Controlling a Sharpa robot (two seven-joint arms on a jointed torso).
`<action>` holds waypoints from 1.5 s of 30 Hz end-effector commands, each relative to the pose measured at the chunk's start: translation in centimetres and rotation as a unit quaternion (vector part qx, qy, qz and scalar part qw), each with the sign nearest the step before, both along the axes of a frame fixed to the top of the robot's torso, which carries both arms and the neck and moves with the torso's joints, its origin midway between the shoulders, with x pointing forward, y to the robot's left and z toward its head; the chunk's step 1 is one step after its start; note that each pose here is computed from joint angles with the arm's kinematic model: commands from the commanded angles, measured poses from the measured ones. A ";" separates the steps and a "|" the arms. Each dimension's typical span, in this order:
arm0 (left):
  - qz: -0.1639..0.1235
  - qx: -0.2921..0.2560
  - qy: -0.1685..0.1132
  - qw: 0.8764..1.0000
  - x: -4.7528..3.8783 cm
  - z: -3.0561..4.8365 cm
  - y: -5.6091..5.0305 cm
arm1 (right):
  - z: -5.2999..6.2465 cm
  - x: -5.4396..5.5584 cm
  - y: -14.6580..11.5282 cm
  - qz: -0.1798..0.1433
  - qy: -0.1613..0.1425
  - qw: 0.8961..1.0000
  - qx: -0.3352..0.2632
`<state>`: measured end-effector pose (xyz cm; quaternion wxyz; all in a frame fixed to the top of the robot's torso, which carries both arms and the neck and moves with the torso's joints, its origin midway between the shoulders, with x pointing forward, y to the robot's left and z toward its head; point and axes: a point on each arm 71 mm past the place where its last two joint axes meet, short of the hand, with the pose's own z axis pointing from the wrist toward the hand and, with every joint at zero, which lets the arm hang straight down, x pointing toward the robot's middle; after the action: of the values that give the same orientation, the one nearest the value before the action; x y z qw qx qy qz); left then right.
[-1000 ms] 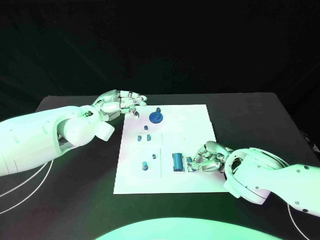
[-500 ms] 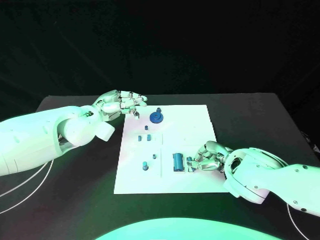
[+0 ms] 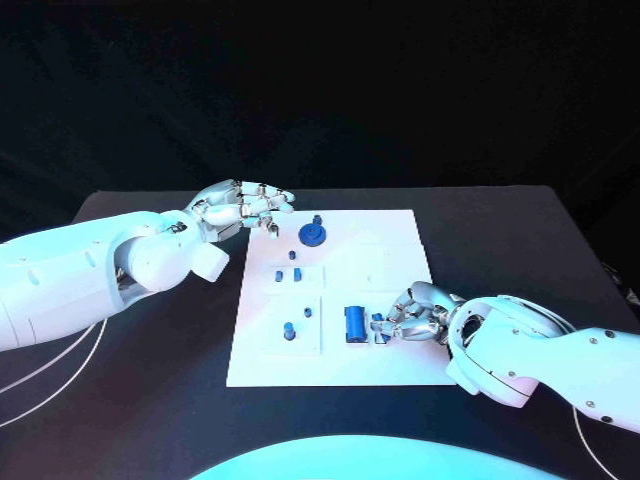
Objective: Assemble the parts on the task board
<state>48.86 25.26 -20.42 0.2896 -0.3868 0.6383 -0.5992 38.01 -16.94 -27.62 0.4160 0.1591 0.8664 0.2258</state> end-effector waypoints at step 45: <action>-0.007 -0.002 0.002 1.000 -0.06 0.05 0.0 | 0.1 -0.5 -0.7 0.042 0.003 0.999 0.004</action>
<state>48.85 25.44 -20.48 0.2893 -0.3886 0.6406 -0.5957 37.54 -17.70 -27.47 0.3994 0.1490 0.8707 0.2454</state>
